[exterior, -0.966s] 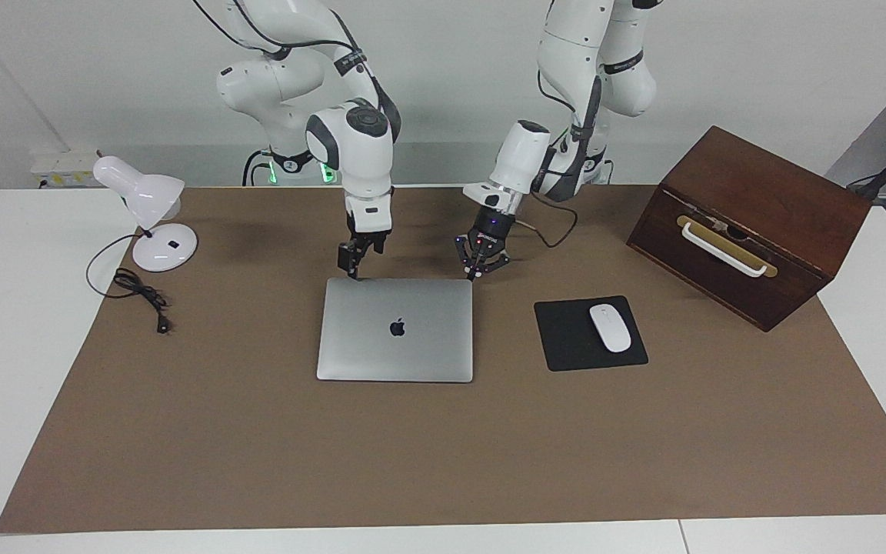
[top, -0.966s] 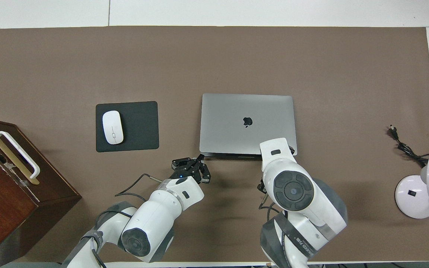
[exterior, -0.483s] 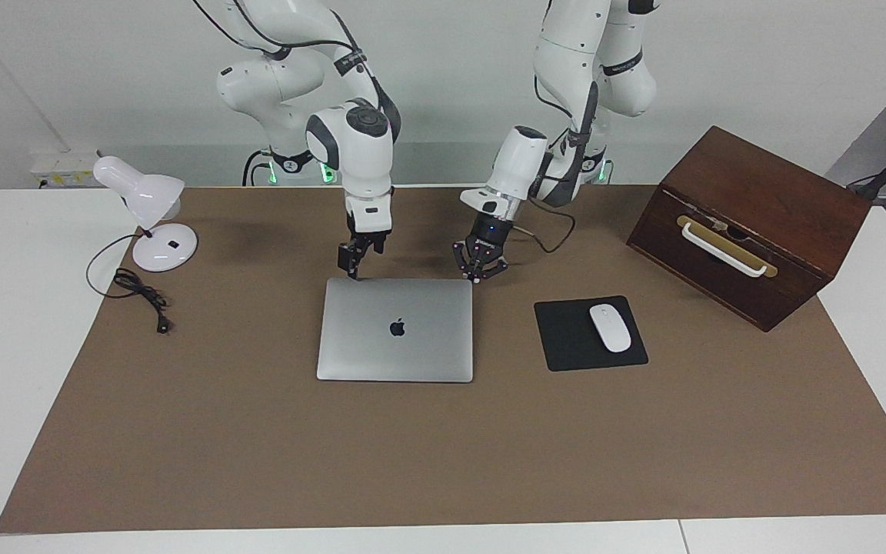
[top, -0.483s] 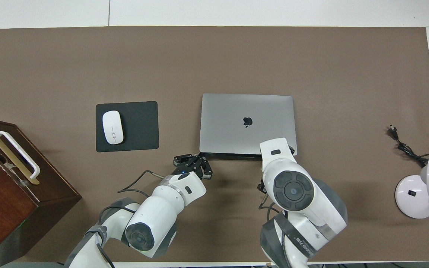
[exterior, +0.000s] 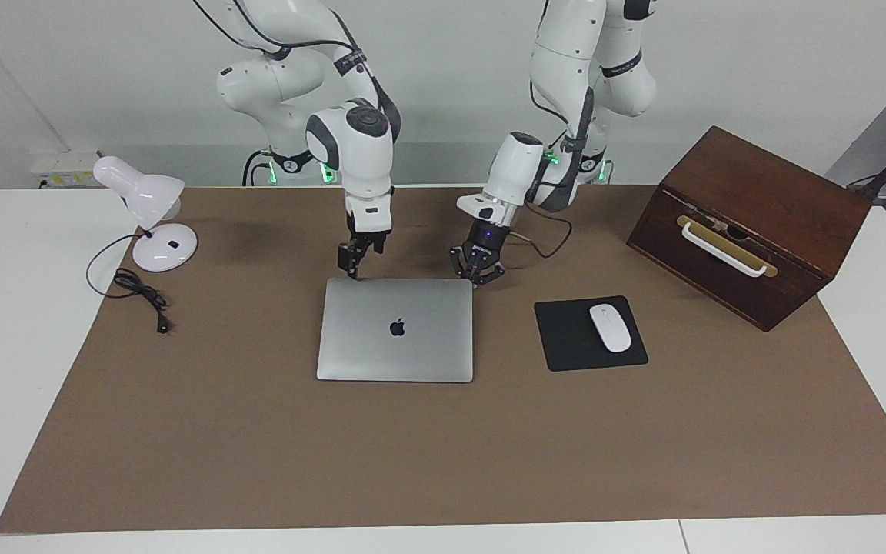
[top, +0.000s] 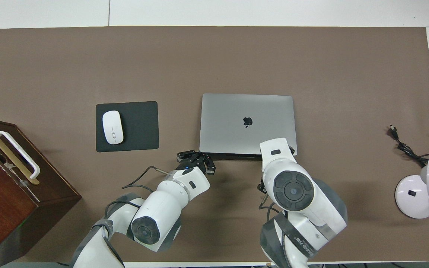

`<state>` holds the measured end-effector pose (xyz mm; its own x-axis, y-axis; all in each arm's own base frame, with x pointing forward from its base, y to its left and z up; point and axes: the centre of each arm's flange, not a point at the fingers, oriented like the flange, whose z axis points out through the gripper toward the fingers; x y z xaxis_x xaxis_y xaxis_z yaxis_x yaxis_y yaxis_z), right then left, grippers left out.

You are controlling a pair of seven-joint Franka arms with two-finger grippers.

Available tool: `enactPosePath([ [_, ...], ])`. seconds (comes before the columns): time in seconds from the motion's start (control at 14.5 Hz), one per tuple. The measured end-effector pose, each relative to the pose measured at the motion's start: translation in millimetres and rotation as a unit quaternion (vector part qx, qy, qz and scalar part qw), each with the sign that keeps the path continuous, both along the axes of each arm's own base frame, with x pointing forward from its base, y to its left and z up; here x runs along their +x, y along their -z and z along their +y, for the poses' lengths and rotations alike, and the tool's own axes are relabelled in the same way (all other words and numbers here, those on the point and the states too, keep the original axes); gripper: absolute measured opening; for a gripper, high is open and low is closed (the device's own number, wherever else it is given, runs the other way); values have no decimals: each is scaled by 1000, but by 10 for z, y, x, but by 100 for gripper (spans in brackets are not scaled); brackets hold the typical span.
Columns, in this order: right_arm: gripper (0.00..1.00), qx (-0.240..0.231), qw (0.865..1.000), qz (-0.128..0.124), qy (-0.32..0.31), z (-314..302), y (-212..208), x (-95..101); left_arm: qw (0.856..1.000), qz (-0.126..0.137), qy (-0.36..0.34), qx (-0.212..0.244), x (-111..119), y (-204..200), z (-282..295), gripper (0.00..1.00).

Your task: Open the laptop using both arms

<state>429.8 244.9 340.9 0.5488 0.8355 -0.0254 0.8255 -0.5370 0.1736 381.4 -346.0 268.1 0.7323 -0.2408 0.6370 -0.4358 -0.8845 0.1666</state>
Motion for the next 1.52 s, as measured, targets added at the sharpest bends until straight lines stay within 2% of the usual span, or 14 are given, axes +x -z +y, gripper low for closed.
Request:
enactPosePath([
  [1.52,100,35,999,-36,-7,99,94,176,1000,-1,0,-1,10,3,-10,1],
])
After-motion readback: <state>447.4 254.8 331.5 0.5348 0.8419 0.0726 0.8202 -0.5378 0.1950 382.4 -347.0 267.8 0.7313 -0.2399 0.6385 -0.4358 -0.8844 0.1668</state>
